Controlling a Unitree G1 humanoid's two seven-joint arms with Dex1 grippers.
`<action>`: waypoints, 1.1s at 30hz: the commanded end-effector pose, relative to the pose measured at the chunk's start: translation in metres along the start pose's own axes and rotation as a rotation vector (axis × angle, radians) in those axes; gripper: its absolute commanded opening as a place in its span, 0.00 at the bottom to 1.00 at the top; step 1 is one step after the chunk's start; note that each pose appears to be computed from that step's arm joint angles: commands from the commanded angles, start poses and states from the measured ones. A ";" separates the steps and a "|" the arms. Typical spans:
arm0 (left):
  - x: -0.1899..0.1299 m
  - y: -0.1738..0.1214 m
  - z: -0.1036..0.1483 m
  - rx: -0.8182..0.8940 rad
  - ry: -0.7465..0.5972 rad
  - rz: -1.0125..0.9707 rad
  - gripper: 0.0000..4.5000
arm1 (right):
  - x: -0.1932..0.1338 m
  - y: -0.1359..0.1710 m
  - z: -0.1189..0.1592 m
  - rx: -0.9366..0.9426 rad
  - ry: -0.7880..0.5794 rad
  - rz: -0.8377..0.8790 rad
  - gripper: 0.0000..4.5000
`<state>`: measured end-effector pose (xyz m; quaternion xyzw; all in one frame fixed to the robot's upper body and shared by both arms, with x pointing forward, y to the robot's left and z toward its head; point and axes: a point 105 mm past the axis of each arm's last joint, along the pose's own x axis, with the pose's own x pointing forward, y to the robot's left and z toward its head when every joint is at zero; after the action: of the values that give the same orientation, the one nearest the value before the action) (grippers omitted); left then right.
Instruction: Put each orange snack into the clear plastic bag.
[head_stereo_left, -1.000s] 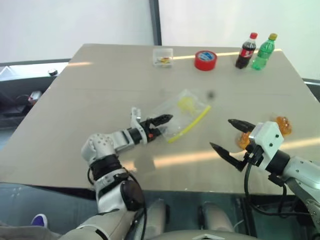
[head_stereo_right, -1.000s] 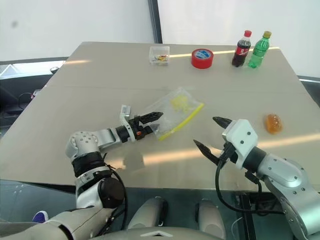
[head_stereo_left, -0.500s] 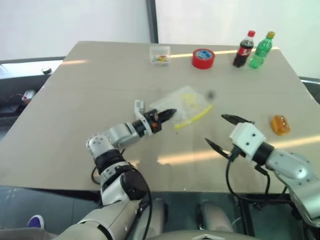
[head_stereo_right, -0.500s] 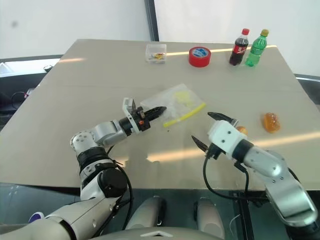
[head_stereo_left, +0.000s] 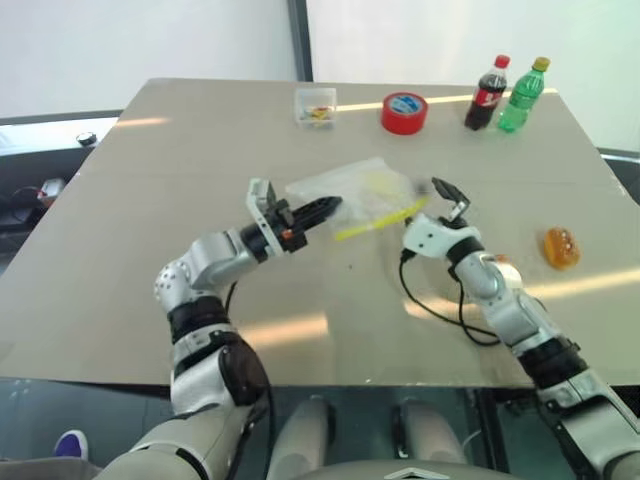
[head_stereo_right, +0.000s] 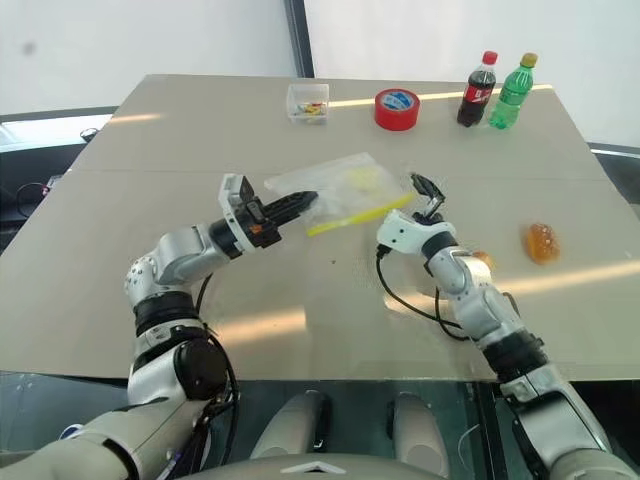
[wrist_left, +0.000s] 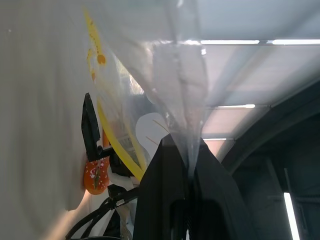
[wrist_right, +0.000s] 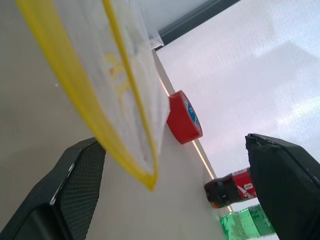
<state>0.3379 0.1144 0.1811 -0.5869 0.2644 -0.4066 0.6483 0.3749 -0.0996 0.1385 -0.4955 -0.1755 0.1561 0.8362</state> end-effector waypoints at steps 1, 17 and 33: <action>0.001 -0.016 -0.001 0.036 -0.014 -0.042 0.02 | 0.008 -0.007 0.012 0.006 -0.072 -0.034 1.00; -0.010 -0.020 -0.002 0.175 -0.053 0.049 0.00 | 0.018 -0.026 0.010 0.101 -0.089 -0.056 0.03; -0.008 -0.044 -0.032 1.765 0.262 0.288 0.52 | 0.033 -0.059 0.001 0.149 0.037 0.157 0.00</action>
<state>0.3074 0.1189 0.2145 0.1523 0.0400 -0.4077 0.8995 0.4111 -0.1234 0.1770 -0.4682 -0.0927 0.2108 0.8531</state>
